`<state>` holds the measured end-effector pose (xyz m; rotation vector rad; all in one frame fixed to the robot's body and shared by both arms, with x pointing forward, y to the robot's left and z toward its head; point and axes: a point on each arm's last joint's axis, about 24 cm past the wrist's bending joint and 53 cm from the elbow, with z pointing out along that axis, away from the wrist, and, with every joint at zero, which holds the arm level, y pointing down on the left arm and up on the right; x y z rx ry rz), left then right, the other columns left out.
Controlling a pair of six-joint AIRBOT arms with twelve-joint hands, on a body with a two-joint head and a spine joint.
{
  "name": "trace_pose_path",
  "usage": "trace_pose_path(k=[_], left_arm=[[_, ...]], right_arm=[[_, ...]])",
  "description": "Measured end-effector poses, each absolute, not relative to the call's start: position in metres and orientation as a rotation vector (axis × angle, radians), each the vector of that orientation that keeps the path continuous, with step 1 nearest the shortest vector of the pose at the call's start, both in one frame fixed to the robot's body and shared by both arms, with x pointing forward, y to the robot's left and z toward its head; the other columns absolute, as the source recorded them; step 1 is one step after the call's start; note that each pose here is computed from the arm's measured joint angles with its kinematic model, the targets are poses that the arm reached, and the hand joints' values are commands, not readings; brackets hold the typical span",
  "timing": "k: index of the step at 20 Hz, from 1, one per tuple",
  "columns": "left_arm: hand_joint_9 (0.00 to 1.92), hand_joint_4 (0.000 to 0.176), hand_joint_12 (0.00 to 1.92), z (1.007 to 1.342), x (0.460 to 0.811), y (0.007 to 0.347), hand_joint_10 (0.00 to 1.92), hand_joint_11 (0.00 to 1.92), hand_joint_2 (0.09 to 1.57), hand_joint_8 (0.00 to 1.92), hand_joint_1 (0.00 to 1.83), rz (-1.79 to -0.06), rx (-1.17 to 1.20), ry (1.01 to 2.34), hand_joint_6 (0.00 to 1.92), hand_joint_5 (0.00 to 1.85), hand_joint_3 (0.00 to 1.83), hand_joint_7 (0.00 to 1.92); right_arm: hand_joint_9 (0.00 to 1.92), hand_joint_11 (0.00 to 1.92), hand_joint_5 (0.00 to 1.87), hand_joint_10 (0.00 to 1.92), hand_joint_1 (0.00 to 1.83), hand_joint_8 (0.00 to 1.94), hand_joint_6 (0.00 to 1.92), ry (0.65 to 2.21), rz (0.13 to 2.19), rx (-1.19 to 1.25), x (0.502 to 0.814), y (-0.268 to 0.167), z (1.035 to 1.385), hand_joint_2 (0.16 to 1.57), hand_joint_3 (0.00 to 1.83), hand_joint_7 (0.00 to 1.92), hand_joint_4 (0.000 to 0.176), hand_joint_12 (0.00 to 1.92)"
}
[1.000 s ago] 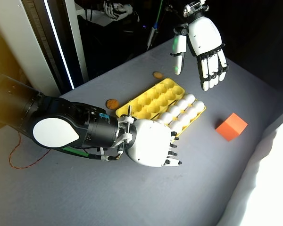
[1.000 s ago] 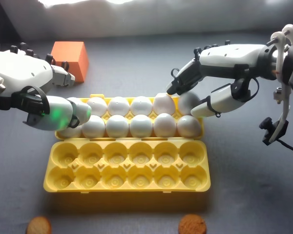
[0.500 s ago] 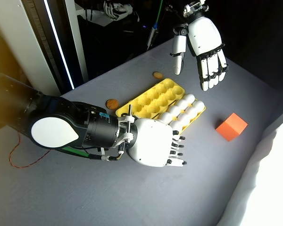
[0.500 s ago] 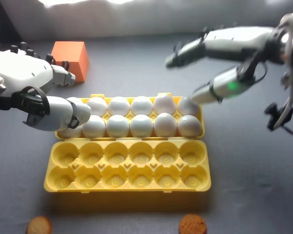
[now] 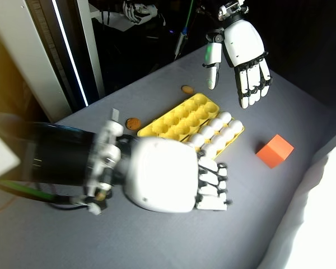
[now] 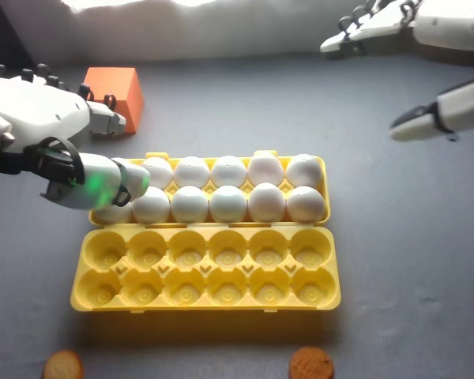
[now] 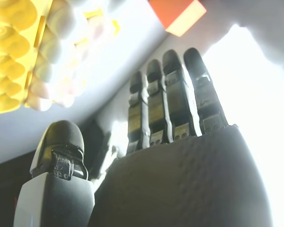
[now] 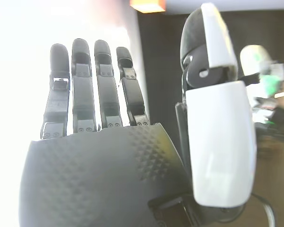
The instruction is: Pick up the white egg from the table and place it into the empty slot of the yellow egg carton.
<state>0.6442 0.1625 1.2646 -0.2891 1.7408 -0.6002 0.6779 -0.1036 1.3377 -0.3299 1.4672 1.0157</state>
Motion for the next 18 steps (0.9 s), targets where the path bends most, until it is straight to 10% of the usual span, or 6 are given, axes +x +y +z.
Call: trace_pose_path(k=[18], left_arm=[[0.18, 0.000, 0.38, 1.262, 0.644, 0.157, 0.00, 0.00, 1.32, 0.00, 0.00, -0.612, -0.288, 1.760, 0.00, 0.19, 0.00, 0.21]], right_arm=[[0.27, 0.00, 0.25, 0.00, 0.70, 0.00, 0.00, 1.624, 0.832, -0.452, 0.617, -0.169, 1.277, 1.08, 0.01, 0.30, 0.000, 0.75]])
